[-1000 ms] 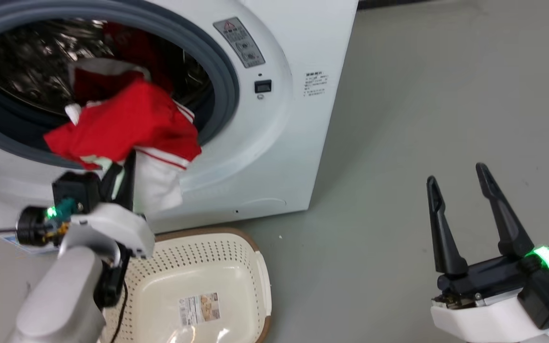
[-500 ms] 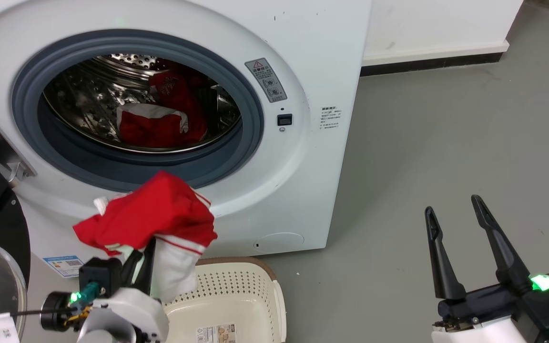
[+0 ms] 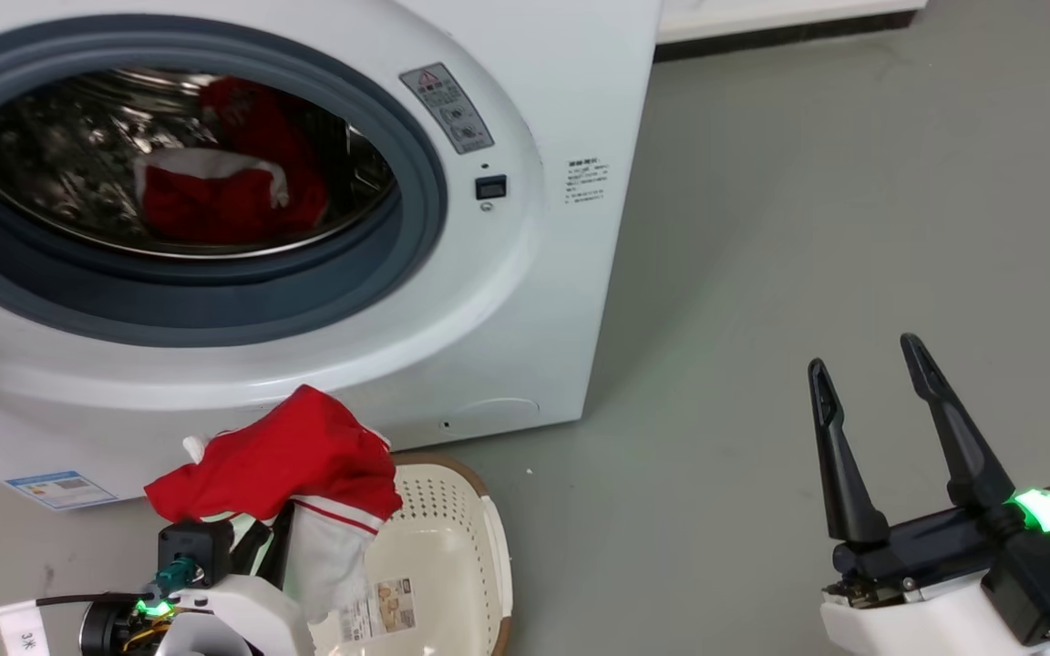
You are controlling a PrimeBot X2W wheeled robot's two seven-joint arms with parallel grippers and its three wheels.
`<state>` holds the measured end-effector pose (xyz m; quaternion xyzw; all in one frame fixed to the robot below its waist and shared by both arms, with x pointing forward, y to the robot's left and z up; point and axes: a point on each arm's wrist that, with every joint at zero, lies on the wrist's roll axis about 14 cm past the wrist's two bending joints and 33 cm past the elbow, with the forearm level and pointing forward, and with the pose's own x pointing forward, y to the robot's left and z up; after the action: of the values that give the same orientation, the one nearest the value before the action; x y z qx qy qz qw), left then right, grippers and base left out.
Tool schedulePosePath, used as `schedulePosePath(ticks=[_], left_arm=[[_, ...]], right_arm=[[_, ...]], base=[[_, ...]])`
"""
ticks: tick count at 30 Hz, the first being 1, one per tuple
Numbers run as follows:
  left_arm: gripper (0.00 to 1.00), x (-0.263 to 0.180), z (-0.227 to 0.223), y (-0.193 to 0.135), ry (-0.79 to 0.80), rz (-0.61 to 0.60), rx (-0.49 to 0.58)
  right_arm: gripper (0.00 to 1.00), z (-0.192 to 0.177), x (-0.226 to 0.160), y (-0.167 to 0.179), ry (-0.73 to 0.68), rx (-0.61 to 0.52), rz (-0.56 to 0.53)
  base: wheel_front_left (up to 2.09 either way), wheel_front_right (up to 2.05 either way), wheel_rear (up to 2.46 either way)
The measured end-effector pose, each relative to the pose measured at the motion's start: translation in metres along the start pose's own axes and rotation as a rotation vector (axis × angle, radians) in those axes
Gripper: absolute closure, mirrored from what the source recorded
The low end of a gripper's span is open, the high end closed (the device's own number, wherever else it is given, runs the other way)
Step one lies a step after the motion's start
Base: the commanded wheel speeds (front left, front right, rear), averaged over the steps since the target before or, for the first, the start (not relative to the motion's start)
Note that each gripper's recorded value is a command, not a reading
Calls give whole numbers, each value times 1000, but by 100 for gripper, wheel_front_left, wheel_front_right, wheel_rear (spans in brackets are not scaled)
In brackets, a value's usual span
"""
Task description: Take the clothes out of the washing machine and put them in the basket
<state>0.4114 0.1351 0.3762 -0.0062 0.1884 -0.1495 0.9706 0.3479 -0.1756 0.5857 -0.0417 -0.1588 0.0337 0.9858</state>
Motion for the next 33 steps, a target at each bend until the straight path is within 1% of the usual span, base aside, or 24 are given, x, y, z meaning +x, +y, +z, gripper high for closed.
schedulePosePath(ticks=[3,10,25,33], left_arm=[[100,9,-18,-3,56,-15,-12],[100,31,-63,3,206,-35,-10],[100,70,-153,0,511,-111,47],[100,84,-198,3,674,-123,62]], right_arm=[[0,-5,4,-5,13,-8,-13],[0,-20,18,-14,40,-15,-32],[0,-62,42,-33,122,-40,-68],[0,-88,54,-39,162,-47,-76]], base=[[0,0,0],[0,0,0],[0,0,0],[0,0,0]])
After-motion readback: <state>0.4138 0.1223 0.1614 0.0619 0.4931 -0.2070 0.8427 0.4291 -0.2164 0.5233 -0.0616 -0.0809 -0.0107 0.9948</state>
